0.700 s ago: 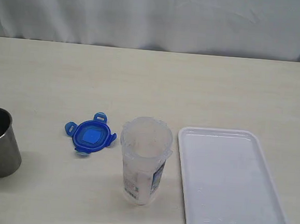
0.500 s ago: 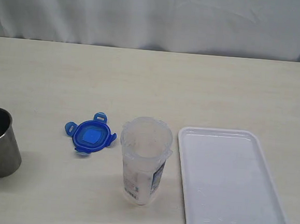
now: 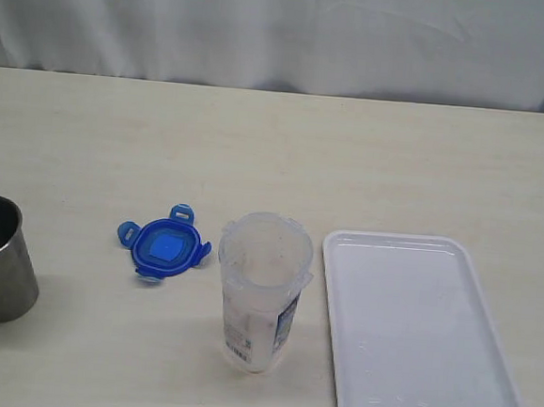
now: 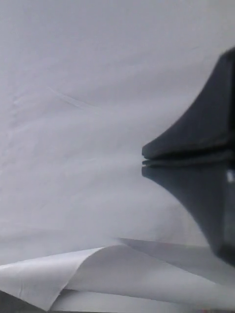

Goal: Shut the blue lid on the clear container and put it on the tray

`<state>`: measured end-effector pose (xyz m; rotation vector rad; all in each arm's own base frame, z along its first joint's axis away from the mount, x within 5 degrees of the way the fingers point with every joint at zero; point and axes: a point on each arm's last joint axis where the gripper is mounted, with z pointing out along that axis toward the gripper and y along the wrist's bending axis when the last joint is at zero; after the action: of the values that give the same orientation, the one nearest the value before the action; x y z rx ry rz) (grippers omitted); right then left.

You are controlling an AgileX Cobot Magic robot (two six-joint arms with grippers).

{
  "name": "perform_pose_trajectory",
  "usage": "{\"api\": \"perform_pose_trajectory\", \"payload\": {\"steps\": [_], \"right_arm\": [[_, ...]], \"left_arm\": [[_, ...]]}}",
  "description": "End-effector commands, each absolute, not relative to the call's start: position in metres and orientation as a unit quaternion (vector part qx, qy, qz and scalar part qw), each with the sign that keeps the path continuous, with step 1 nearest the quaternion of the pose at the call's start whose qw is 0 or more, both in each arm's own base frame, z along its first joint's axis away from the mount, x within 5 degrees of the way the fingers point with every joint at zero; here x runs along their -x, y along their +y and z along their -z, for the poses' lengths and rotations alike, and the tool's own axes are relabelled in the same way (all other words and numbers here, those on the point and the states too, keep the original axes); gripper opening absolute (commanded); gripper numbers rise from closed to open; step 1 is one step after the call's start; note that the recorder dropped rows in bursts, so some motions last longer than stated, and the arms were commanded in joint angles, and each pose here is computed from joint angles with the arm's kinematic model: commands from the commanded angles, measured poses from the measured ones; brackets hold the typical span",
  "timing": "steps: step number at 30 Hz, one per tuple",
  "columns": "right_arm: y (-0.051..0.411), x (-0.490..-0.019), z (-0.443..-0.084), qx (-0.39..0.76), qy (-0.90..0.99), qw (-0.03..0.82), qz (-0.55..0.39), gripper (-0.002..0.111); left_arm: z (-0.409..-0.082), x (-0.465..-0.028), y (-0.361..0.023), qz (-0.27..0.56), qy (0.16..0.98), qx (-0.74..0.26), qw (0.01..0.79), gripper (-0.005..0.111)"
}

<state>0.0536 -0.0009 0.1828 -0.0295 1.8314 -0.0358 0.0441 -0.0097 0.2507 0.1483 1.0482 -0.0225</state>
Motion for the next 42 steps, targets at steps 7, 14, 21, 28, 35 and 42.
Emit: {"api": "perform_pose_trajectory", "payload": {"steps": [7, 14, 21, 28, 35, 42], "right_arm": [[-0.001, -0.053, -0.182, 0.015, 0.792, 0.610, 0.017, 0.004], [-0.001, -0.053, -0.182, 0.015, 0.792, 0.610, 0.017, 0.004], [-0.001, -0.053, -0.182, 0.015, 0.792, 0.610, 0.017, 0.004], [-0.001, -0.053, -0.182, 0.015, 0.792, 0.610, 0.017, 0.004], [-0.001, -0.053, -0.182, 0.015, 0.792, 0.610, 0.017, 0.004], [-0.001, -0.053, -0.182, 0.015, 0.792, 0.610, 0.017, 0.004]], "left_arm": [[-0.262, -0.036, -0.011, 0.059, 0.432, -0.053, 0.899, 0.085], [-0.263, -0.034, -0.012, 0.058, 0.422, -0.058, 0.903, 0.105], [-0.238, -0.050, -0.008, 0.047, 0.565, -0.035, 0.823, 0.105], [-0.231, -0.059, -0.008, 0.033, 0.610, -0.042, 0.791, 0.105], [-0.218, -0.093, -0.013, 0.033, 0.680, -0.064, 0.730, 0.105], [-0.199, -0.120, -0.017, 0.038, 0.735, -0.079, 0.673, 0.105]]}}
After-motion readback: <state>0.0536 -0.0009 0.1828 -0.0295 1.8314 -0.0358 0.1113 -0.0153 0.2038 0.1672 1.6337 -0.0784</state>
